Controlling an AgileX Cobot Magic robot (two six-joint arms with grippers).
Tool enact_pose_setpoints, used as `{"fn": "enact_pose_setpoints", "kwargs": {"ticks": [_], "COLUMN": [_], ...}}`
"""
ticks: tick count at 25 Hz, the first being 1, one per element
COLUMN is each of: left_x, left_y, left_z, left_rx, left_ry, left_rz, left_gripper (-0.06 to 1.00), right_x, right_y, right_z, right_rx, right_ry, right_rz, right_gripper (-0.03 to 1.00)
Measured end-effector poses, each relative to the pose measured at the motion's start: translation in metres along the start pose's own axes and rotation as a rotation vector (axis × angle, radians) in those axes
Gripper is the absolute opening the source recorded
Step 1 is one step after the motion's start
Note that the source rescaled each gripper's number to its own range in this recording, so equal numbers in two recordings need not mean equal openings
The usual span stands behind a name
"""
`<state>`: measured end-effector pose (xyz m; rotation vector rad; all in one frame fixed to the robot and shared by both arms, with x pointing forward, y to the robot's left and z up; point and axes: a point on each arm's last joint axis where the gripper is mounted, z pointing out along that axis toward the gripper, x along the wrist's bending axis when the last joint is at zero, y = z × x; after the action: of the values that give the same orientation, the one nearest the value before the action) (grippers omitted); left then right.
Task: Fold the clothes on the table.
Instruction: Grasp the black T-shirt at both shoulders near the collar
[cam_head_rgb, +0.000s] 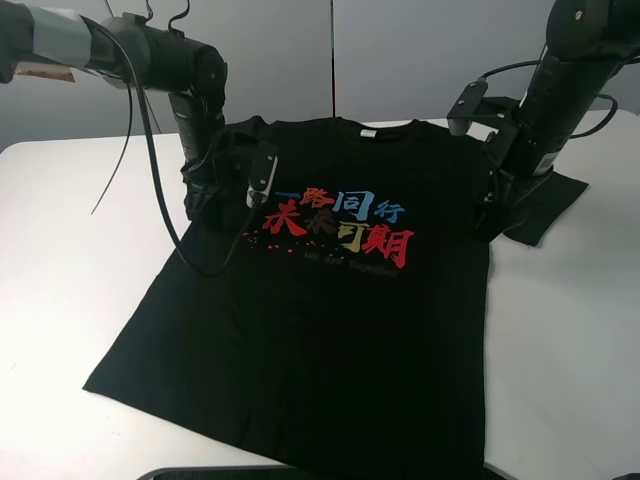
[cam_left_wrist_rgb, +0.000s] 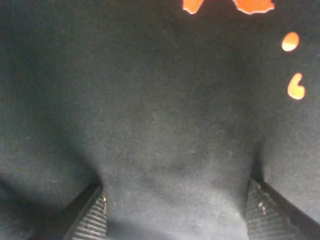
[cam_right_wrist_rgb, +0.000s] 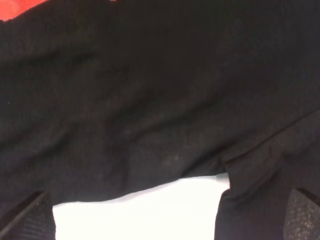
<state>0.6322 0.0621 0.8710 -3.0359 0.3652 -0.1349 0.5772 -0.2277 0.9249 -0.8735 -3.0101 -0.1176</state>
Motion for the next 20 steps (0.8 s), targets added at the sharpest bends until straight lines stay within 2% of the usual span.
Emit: {"fn": "enact_pose_setpoints", "kwargs": {"ticks": [5, 11, 20], "left_x": [0.0003, -0.0001, -0.0001], "left_y": [-0.0001, -0.0002, -0.0001], "left_z": [-0.0008, -0.0003, -0.0003], "left_rx": [0.0, 0.001, -0.001], "left_ry": [0.004, 0.002, 0.002], "left_rz": [-0.002, -0.013, -0.018], "left_gripper": [0.75, 0.55, 0.52], "right_x": [0.0001, 0.0005, 0.0011], "right_y": [0.0001, 0.0006, 0.0014], "right_z": [0.0, 0.0, 0.0], "right_rx": [-0.001, -0.006, -0.015], "right_ry": [0.001, 0.005, 0.013], "right_rz": [0.001, 0.007, 0.014], "right_gripper": [0.98, 0.98, 0.98]}}
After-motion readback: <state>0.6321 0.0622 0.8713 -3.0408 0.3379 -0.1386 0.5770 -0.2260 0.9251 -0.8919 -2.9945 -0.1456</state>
